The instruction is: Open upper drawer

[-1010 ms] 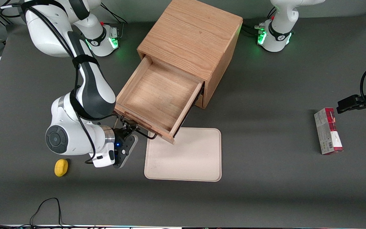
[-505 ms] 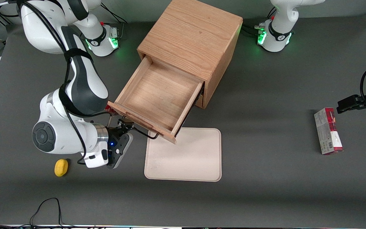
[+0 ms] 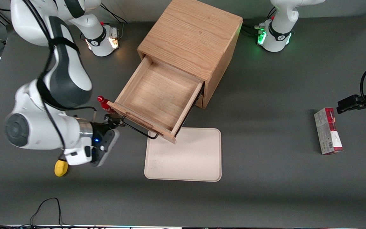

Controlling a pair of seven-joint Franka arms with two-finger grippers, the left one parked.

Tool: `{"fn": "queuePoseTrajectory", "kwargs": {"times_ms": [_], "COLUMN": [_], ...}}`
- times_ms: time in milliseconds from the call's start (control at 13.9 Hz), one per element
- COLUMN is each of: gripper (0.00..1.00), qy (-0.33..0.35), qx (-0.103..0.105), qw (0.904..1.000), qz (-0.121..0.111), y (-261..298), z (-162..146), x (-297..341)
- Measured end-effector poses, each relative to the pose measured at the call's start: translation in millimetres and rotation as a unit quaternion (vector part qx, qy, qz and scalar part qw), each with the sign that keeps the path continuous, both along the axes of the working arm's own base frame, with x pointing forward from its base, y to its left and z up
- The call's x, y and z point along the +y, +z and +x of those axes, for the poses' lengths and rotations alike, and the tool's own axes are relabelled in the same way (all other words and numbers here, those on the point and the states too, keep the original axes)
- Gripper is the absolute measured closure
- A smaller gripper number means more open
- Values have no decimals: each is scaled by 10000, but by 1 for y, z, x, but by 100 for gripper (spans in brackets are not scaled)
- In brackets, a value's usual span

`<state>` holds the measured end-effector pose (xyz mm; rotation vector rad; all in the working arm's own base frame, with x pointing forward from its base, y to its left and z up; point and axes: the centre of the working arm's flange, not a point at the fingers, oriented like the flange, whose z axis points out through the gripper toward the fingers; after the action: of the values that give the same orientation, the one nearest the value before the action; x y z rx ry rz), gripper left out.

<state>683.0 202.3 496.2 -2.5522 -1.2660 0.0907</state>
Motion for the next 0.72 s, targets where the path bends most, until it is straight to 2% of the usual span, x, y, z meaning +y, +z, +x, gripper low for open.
{"fn": "queuePoseTrajectory", "kwargs": {"times_ms": [216,433,577,722], "gripper": [0,0,0,0], "qy": [-437,-1151,-1865,-2619], "qx": [-14,131,311,555], "qw": [9987,9908,9776,9581], "qz": [-277,-693,-923,-1022], "y": [48,76,85,85], "z": [-27,-70,-99,-126], "x": [-54,-94,-123,-154]}}
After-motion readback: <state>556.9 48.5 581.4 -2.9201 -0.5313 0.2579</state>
